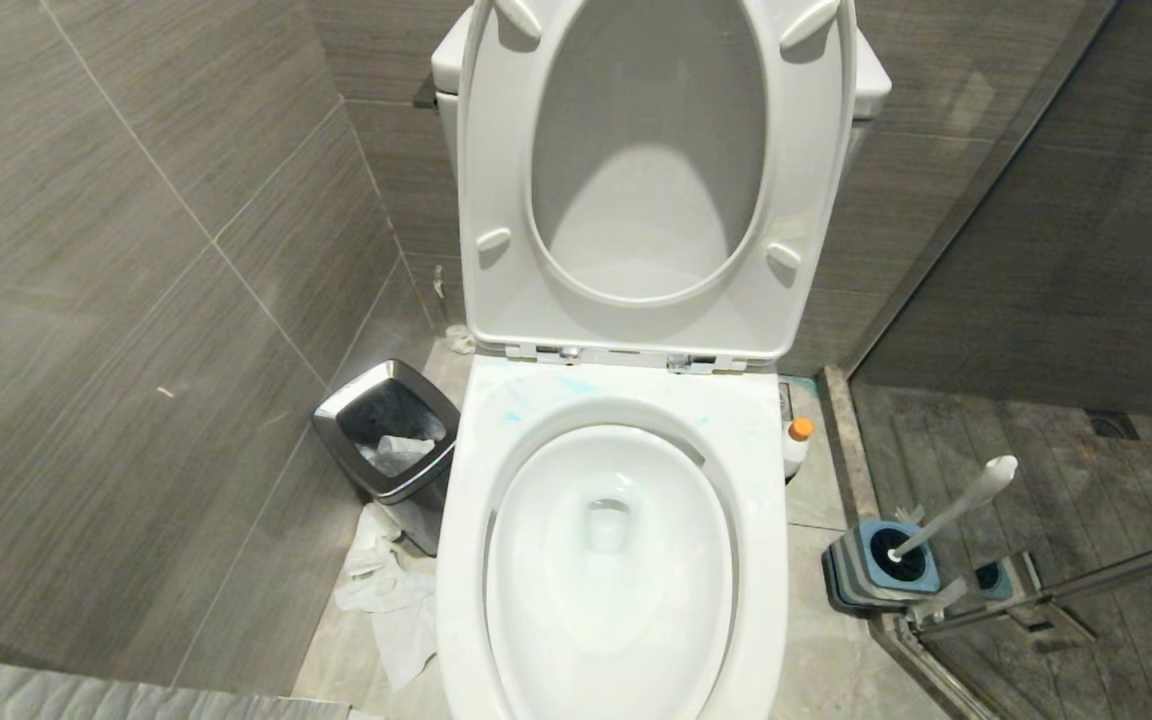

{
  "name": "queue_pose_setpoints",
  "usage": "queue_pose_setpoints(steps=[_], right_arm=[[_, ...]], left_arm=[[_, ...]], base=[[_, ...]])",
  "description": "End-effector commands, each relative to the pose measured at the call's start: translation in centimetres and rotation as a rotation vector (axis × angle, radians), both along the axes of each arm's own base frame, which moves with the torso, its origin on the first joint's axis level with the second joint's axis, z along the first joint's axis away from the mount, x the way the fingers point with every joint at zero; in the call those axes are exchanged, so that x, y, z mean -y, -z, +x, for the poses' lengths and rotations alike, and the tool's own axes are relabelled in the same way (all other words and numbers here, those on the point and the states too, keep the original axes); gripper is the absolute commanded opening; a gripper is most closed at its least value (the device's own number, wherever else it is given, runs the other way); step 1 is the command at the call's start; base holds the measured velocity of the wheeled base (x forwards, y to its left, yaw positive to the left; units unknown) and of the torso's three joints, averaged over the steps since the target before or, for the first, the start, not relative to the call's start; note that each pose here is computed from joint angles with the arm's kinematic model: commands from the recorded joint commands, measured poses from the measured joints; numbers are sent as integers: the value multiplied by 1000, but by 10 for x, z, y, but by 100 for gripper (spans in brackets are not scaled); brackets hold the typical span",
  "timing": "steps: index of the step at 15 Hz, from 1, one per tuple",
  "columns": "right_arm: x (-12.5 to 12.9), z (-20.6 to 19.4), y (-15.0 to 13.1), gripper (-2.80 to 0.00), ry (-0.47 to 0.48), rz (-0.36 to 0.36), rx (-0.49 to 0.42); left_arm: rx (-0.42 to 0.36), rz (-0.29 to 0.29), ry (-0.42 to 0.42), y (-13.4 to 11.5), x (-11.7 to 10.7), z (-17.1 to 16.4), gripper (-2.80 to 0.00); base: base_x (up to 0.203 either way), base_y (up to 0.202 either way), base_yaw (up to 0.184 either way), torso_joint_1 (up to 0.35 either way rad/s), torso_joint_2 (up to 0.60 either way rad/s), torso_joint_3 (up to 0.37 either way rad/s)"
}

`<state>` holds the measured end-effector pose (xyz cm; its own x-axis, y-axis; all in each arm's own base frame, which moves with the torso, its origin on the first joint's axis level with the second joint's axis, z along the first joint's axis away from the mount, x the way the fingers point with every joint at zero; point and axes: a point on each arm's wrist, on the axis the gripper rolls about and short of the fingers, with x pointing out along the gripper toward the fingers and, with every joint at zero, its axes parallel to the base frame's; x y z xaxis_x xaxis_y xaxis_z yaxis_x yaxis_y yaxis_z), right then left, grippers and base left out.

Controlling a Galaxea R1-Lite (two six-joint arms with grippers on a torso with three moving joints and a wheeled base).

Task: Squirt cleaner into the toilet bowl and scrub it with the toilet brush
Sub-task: Pour in the cleaning agent

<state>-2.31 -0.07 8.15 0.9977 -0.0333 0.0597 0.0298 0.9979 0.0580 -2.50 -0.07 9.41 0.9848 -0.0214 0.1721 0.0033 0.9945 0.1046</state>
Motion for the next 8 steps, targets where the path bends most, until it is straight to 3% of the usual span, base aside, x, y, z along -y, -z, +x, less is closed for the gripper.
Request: queue_pose_setpoints(steps=[1, 5, 8], right_arm=[[0, 2, 7, -280, 0, 1, -24], [0, 2, 7, -280, 1, 1, -24], [0, 2, 7, -280, 0, 1, -24]], left_arm=[[-70, -2, -14, 8, 0, 2, -280], [-183, 16, -12, 20, 0, 2, -280], [-185, 17, -12, 20, 0, 2, -280]], base=[[0, 0, 0, 0, 0, 0], [0, 0, 0, 0, 0, 0], [0, 0, 0, 0, 0, 0]])
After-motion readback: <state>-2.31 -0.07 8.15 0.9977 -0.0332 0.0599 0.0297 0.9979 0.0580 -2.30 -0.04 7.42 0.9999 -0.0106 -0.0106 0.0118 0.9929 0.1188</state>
